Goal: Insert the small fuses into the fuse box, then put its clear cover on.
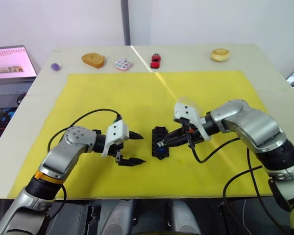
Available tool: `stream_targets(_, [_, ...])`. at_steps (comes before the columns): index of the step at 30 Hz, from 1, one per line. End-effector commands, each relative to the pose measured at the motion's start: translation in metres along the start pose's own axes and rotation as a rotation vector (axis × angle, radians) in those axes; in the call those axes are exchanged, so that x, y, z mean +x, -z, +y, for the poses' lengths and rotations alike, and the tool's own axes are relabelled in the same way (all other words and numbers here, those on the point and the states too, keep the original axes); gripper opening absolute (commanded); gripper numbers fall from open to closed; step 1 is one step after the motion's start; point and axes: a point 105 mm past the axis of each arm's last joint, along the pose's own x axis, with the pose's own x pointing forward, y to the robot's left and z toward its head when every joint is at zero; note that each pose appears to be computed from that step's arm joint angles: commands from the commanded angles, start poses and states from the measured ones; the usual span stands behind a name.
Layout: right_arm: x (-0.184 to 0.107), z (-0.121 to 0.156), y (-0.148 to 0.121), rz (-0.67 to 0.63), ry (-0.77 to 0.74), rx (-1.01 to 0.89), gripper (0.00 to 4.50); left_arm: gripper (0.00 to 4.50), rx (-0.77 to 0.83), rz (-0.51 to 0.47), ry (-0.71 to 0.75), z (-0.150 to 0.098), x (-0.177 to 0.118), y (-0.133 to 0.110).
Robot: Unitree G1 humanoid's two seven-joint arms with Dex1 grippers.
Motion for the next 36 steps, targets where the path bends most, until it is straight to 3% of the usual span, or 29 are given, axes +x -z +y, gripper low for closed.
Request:
stream_targets(1, [-0.001, -0.002, -0.007, -0.003, 0.001, -0.038, 0.91, 4.5, 0.029, -0.025, -0.011, -0.001, -0.001, -0.008])
stream_targets(20, [0.008, -0.002, -0.011, 0.006, -0.032, -0.061, 0.91, 4.5, -0.003, -0.045, -0.051, -0.002, -0.002, -0.01])
stream_targets(22, [0.008, -0.001, -0.011, 0.003, -0.036, -0.058, 0.03, 4.5, -0.003, -0.043, -0.052, -0.001, -0.001, -0.009])
stream_targets(31, [0.003, 0.007, -0.018, -0.004, -0.032, -0.087, 0.03, 4.5, -0.004, -0.039, -0.05, -0.001, -0.001, -0.008])
stream_targets(36, [0.003, 0.005, -0.006, 0.003, 0.013, -0.114, 0.03, 4.5, -0.002, -0.037, -0.048, -0.001, 0.0, -0.009])
